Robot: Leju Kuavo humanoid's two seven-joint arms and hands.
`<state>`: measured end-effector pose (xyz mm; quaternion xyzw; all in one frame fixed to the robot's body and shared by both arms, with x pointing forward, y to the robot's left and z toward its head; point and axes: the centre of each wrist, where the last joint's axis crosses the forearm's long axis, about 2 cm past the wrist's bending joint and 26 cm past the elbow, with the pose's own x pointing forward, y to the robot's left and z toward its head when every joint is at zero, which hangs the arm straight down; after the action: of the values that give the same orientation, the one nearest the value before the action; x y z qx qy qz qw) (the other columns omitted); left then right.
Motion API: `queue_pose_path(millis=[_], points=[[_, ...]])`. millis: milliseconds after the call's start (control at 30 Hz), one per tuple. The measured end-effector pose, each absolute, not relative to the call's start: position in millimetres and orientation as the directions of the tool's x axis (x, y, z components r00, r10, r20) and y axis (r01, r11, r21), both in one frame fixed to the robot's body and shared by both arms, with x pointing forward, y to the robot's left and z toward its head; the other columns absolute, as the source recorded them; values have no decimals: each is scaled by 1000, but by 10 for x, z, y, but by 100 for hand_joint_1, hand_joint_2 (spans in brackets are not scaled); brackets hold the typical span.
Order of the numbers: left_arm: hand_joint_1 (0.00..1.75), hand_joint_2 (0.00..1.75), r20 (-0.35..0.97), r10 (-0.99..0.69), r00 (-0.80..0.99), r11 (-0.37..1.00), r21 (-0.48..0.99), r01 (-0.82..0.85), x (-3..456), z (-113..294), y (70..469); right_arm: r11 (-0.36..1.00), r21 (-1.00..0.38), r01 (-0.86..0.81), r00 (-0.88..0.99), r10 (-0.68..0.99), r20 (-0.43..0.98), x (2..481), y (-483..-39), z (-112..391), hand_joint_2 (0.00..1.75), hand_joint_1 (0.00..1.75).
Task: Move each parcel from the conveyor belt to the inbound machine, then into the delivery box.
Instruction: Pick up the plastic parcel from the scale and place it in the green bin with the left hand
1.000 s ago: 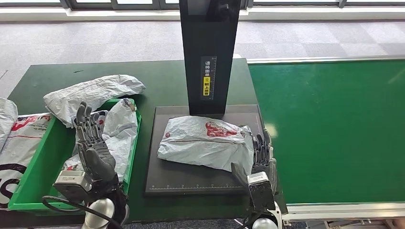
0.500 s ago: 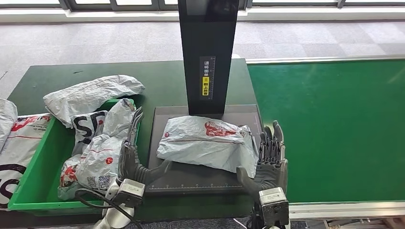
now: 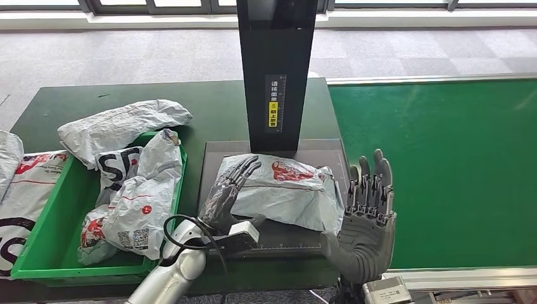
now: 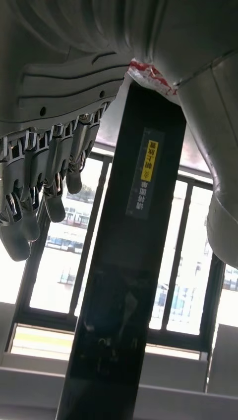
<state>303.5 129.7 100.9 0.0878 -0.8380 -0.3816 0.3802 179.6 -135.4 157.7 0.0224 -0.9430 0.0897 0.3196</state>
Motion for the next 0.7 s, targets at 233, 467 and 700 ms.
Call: queue_pose_path(millis=[233,467,700], points=[[0,175,545,-509,-666,513,813,274,3233,946,1021,981,-193,-4,-864,93,495,1690,-1311,1846,175,0],[0,175,526,-530,-665,431,842,323,3358,1015,843,982,-182,-44,-876,50,480,1642,-1295,2023,175,0],[131,175,489,-544,-682,287,872,396,3458,1106,728,988,-144,-65,-884,10,466,1648,-1269,2034,175,0]])
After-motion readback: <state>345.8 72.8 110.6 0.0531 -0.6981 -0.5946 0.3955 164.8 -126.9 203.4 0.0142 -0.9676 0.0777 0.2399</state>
